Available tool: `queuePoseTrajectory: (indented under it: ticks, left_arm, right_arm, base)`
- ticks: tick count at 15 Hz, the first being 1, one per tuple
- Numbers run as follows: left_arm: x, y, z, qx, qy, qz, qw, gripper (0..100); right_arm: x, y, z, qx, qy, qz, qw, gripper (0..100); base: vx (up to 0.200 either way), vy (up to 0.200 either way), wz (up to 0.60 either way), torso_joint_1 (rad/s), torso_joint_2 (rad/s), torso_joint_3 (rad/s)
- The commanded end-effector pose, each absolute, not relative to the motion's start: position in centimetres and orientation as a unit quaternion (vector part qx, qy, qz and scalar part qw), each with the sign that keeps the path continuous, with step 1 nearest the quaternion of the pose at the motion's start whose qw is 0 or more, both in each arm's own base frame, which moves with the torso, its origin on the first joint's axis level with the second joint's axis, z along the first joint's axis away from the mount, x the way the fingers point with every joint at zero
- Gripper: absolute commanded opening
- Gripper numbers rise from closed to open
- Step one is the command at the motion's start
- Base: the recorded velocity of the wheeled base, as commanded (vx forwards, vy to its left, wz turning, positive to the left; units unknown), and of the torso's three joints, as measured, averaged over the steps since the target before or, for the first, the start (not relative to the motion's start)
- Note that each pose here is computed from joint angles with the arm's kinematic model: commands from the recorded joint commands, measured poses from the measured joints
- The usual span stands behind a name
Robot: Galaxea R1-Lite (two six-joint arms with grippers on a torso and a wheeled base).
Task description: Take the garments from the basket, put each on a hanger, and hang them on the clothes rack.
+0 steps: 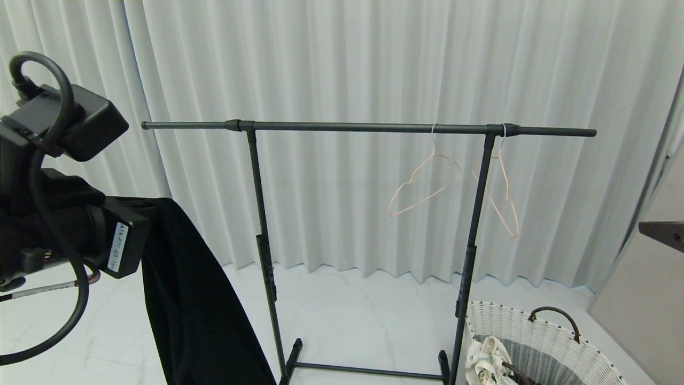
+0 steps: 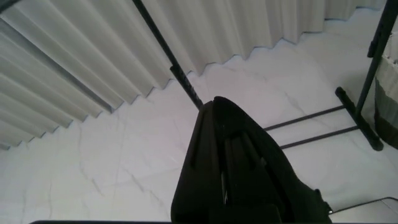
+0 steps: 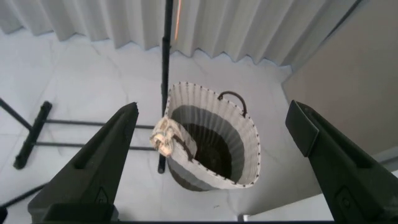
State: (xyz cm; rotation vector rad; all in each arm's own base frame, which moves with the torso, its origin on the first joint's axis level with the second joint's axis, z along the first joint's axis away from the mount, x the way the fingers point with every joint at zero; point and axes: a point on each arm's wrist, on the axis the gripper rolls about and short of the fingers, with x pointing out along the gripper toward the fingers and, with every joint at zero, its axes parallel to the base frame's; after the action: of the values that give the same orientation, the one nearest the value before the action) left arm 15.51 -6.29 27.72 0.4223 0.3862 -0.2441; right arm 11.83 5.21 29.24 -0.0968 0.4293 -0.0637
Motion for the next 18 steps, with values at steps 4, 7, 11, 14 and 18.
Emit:
queuePoseTrajectory:
  ticks: [4,7,11,14,18]
  left_arm:
    - [15.3,-6.2,28.0,0.203,0.184,-0.119,0.954,0]
    - [15.3,-6.2,28.0,0.204,0.185,-0.119,0.954,0]
    - [15.4,-6.3,27.9,0.204,0.186,-0.121,0.953,0]
    - [15.5,-6.3,27.8,0.205,0.19,-0.122,0.952,0]
    - [16.1,-6.9,27.2,0.213,0.201,-0.132,0.947,0]
  right_arm:
    - [13.3,5.6,29.3,-0.036,0.192,-0.043,0.98,100]
    - [13.4,5.7,29.2,-0.037,0.195,-0.033,0.98,100]
    - [14.1,5.6,28.9,-0.03,0.21,-0.013,0.977,100]
    - [15.6,5.7,27.8,-0.023,0.234,-0.001,0.972,100]
    - [19.1,5.3,23.6,-0.018,0.249,-0.006,0.968,100]
  base:
    - [0.0,0.0,0.0,0.231,-0.5,-0.272]
    - [0.2,0.0,0.0,0.064,-0.16,-0.08]
    - [0.2,0.0,0.0,0.019,-0.02,-0.011]
    - [0.2,0.0,0.0,0.002,0.0,0.004]
    - [0.2,0.0,0.0,0.001,0.0,0.0]
